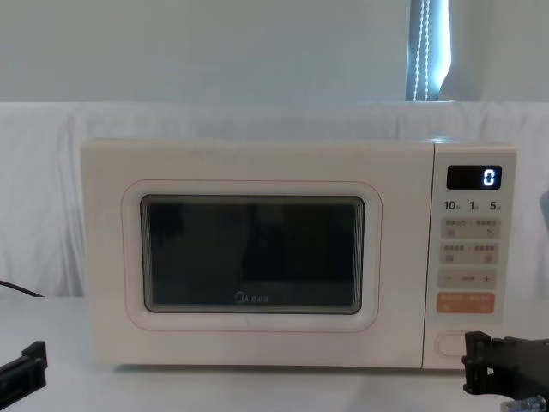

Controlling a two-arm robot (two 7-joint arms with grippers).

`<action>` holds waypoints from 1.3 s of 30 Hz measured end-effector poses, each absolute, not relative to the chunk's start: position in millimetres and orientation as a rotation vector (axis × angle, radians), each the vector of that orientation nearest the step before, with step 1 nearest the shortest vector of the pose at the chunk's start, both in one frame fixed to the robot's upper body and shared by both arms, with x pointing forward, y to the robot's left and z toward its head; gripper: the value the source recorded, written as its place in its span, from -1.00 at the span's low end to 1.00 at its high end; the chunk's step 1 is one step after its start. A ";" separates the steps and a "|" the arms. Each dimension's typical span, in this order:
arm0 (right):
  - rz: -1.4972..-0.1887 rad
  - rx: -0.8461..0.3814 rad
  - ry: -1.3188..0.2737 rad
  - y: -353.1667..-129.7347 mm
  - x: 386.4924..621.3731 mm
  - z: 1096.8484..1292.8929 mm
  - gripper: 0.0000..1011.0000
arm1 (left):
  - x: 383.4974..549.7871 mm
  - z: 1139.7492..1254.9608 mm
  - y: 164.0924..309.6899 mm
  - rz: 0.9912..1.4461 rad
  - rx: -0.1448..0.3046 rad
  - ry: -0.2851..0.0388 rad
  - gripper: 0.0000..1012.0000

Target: Press the button to open the microwave door with one hand; close the microwave door with the other hand.

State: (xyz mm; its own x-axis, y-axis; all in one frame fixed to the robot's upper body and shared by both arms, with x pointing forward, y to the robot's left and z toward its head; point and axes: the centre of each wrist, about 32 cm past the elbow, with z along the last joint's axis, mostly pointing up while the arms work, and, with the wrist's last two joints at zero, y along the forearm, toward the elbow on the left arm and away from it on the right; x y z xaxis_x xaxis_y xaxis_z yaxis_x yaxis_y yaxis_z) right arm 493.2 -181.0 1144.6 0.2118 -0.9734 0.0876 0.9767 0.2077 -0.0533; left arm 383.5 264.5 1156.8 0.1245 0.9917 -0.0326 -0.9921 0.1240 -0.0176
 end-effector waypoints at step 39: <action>-1.426 -0.147 0.042 -176.1 544.1 1136.3 -1.00 | 383.5 1156.8 264.5 1.446 -0.038 0.014 0.98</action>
